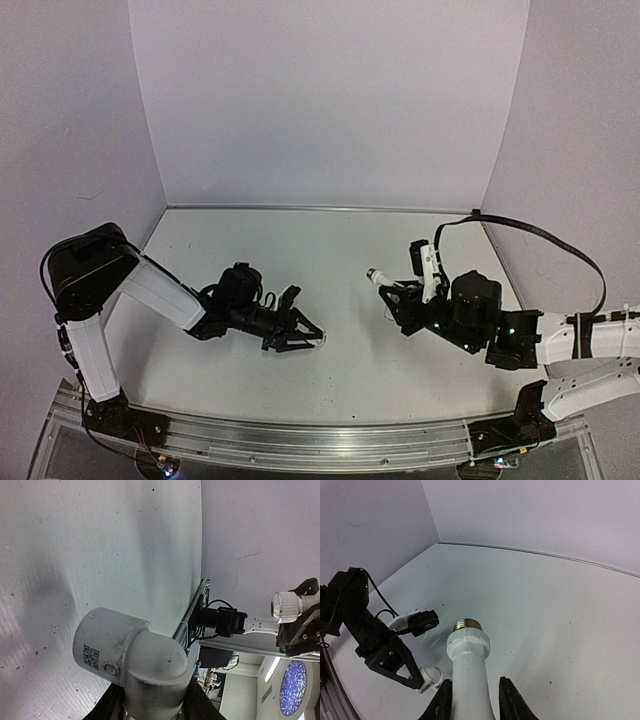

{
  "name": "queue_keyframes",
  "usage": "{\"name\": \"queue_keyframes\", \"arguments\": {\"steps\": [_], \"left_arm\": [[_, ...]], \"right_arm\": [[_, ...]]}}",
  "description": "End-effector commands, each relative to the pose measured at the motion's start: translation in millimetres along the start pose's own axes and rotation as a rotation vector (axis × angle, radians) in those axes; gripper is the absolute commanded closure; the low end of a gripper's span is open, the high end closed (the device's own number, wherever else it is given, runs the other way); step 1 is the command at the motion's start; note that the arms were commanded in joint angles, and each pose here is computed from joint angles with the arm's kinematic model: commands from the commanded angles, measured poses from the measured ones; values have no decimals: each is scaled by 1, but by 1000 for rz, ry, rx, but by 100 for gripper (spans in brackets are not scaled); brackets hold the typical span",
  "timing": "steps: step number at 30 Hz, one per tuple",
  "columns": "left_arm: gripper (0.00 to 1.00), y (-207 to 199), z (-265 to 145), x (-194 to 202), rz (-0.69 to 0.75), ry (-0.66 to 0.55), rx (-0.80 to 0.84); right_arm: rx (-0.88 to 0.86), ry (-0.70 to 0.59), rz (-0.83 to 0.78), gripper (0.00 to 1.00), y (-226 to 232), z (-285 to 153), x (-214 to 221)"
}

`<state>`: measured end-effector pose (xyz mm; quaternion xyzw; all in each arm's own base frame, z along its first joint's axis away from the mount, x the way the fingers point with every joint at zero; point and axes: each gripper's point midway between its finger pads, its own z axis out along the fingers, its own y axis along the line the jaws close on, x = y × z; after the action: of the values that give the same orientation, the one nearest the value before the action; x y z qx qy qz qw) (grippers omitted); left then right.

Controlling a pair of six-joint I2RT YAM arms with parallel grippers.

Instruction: Install the water faucets

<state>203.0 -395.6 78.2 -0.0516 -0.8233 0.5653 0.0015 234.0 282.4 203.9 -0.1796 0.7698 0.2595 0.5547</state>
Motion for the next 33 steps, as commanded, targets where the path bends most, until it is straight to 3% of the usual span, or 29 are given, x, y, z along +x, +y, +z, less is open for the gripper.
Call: {"name": "queue_keyframes", "arguments": {"steps": [1, 6, 10, 18, 23, 26, 33], "left_arm": [[80, -21, 18, 0, 156, 0, 69], [78, 5, 24, 2, 144, -4, 14], [71, 14, 24, 4, 144, -8, -6], [30, 11, 5, 13, 191, -31, -40], [15, 33, -29, 22, 240, -84, -219], [11, 33, -57, 23, 291, -136, -315], [10, -21, -137, 0, 542, -374, -511]], "right_arm": [[-8, -24, 17, 100, 4, 2, -8], [-8, -19, 18, 100, 5, 4, -8], [-13, -14, 19, 100, 7, 5, -7], [-23, -20, 23, 100, 8, 3, -10], [-15, -26, 23, 100, 6, 1, -11], [-12, -23, 20, 100, 6, 2, -10], [-7, -24, 13, 100, 5, 2, -12]]}}
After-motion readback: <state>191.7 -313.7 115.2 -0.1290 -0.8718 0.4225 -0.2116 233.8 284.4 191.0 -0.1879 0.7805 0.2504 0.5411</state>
